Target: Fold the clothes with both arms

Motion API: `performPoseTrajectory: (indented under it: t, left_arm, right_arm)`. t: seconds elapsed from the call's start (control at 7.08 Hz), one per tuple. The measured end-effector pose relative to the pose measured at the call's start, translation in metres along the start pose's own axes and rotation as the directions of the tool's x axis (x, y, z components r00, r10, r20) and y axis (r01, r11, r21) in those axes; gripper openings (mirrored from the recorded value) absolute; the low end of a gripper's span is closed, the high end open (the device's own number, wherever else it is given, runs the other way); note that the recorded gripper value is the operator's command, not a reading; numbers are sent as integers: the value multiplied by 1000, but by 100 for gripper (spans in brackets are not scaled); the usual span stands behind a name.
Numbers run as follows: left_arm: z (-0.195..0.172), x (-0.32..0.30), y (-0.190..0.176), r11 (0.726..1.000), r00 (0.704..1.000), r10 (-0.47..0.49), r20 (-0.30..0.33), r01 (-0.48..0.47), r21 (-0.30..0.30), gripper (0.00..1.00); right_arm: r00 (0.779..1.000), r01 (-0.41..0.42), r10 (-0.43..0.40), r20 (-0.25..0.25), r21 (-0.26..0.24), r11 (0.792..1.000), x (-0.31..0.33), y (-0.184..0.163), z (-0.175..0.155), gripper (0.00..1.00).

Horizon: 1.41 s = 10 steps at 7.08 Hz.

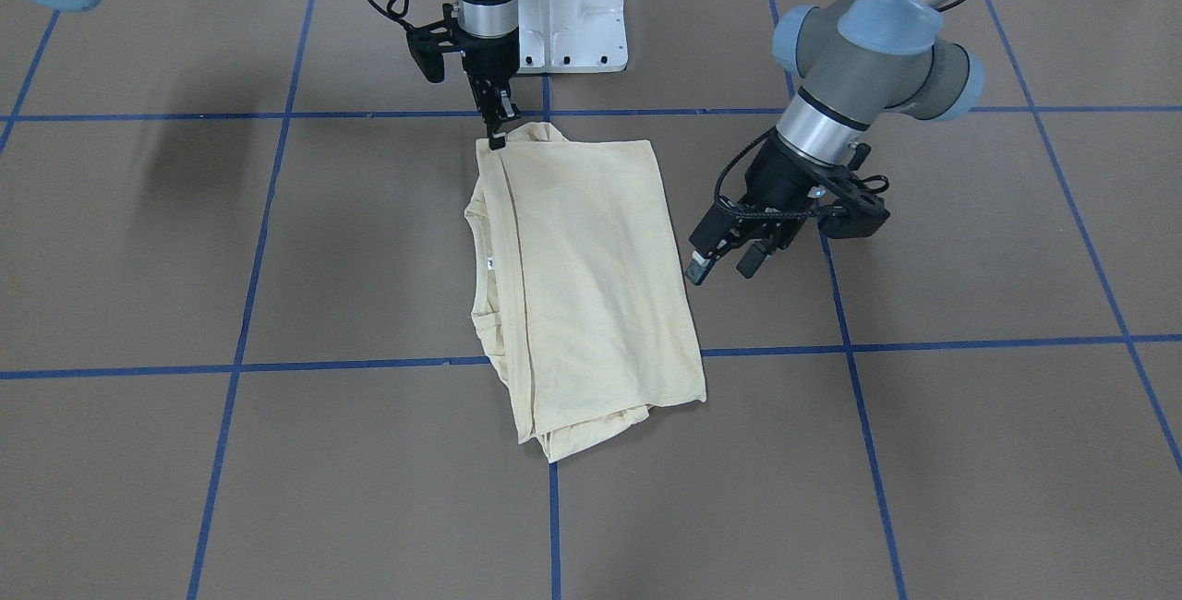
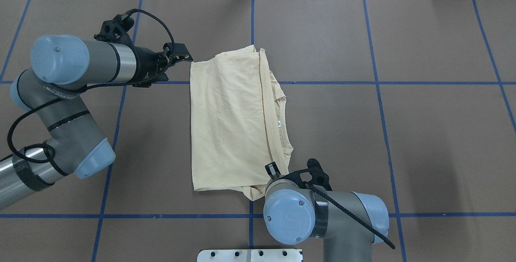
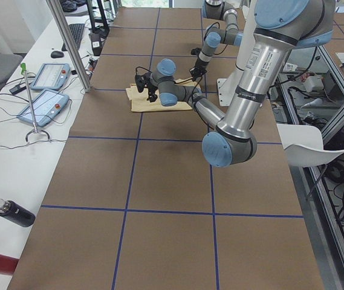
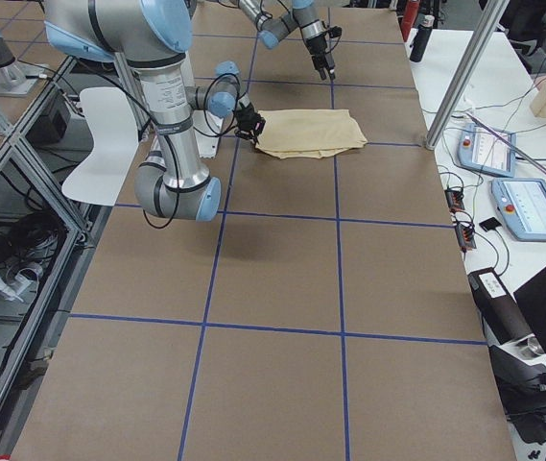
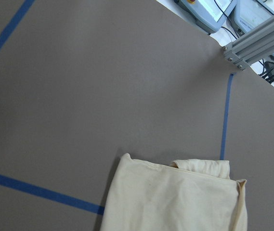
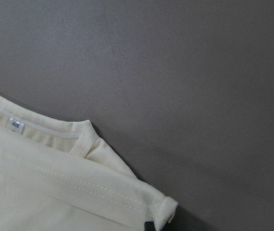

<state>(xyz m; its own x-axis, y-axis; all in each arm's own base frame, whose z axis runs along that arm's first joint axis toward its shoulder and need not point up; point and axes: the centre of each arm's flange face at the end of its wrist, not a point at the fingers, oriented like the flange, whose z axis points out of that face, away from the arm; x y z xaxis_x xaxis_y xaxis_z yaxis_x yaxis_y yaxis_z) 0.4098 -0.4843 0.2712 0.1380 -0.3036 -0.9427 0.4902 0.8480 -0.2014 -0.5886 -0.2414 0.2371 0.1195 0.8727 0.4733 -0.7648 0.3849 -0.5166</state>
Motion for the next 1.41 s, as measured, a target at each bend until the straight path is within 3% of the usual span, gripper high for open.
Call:
performPoseTrajectory:
  t: [0.28, 0.42, 0.57, 1.41]
  left_arm:
    - [-14, 8, 68, 992, 995, -96, -10, 95, -78, 80]
    - [-20, 8, 106, 984, 990, -139, 19, 140, -107, 86]
    - [-25, 5, 136, 979, 988, -146, 47, 151, -136, 100]
    - [-13, -65, 235, 956, 955, -222, 195, 253, -149, 100]
  right_arm:
    - [1000, 7, -7, -10, 4, 1000, 5, -2, 1, 0]
    - [1000, 8, -8, -13, 4, 1000, 6, -3, 2, 0]
    - [1000, 9, -9, -14, 3, 1000, 7, -3, 1, 0]
    - [1000, 14, -15, -13, -3, 1000, 7, -4, -1, 0]
